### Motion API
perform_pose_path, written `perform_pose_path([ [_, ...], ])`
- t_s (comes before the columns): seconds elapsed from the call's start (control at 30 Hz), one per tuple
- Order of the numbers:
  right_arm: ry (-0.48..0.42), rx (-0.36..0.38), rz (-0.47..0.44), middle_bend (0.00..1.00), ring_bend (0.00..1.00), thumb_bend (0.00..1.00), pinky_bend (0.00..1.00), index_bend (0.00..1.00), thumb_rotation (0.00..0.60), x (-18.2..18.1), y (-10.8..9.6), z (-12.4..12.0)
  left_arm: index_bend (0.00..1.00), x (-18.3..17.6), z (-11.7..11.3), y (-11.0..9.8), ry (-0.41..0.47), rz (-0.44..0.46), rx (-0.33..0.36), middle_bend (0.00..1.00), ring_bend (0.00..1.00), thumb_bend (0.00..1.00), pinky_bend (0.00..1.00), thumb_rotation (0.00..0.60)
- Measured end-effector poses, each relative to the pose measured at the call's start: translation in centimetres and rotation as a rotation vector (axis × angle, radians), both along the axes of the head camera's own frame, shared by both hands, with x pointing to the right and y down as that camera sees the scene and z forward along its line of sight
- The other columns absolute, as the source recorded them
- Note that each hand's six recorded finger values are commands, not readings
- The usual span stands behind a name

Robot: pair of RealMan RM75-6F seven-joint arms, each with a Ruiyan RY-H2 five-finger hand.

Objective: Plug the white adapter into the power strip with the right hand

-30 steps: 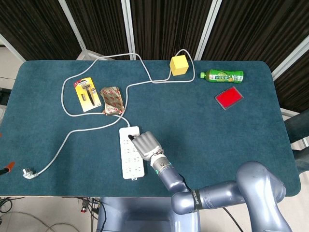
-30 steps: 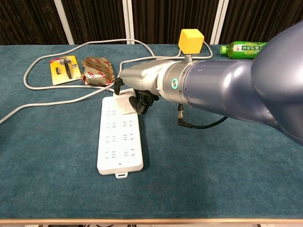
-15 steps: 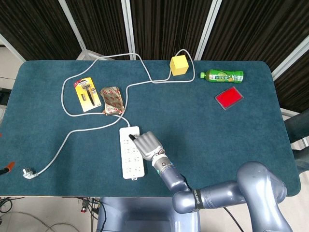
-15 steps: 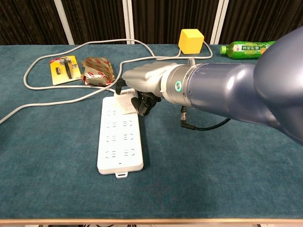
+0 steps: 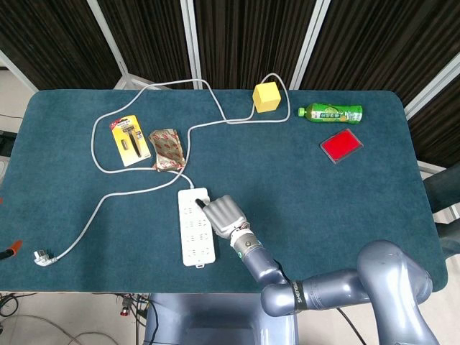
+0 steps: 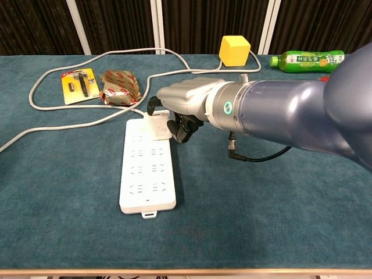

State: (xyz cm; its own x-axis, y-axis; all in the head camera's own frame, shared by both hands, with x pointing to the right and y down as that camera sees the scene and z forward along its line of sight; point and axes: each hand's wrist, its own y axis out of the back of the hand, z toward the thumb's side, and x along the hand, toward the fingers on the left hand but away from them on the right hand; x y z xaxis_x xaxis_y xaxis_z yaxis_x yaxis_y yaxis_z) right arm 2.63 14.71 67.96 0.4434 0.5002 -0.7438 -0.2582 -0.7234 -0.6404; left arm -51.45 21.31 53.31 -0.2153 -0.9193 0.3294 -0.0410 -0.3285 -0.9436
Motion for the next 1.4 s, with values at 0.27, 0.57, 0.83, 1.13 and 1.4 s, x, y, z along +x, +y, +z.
perform_pose_path([
  [0.27,-0.002,-0.007,-0.002,0.86,0.83,0.82,0.81,0.45,0.6,0.3,0.2,0.0,0.22,-0.1,-0.1,0.0,-0.001,-0.003,0.003,0.0,0.0,0.1,0.0,0.6],
  [0.57,-0.003,-0.012,-0.01,0.86,0.83,0.82,0.81,0.48,0.6,0.3,0.5,0.2,0.22,-0.1,-0.1,0.0,-0.002,-0.004,0.004,0.0,0.0,0.1,0.0,0.6],
  [0.83,-0.001,-0.016,-0.015,0.86,0.83,0.82,0.81,0.49,0.6,0.5,0.8,0.3,0.22,-0.2,-0.2,0.0,-0.001,-0.008,0.008,0.0,0.0,0.1,0.0,0.6],
  [1.13,-0.066,0.024,0.045,0.85,0.83,0.82,0.81,0.39,0.6,0.0,-0.7,-1.6,0.22,-0.4,-0.3,-0.1,0.001,-0.012,0.013,0.0,0.0,0.1,0.0,0.6],
  [1.4,-0.226,0.1,0.226,0.48,0.57,0.63,0.68,0.18,0.6,0.5,-4.7,-5.0,0.22,-0.4,-0.4,0.0,0.001,-0.013,0.016,0.0,0.0,0.1,0.0,0.6],
])
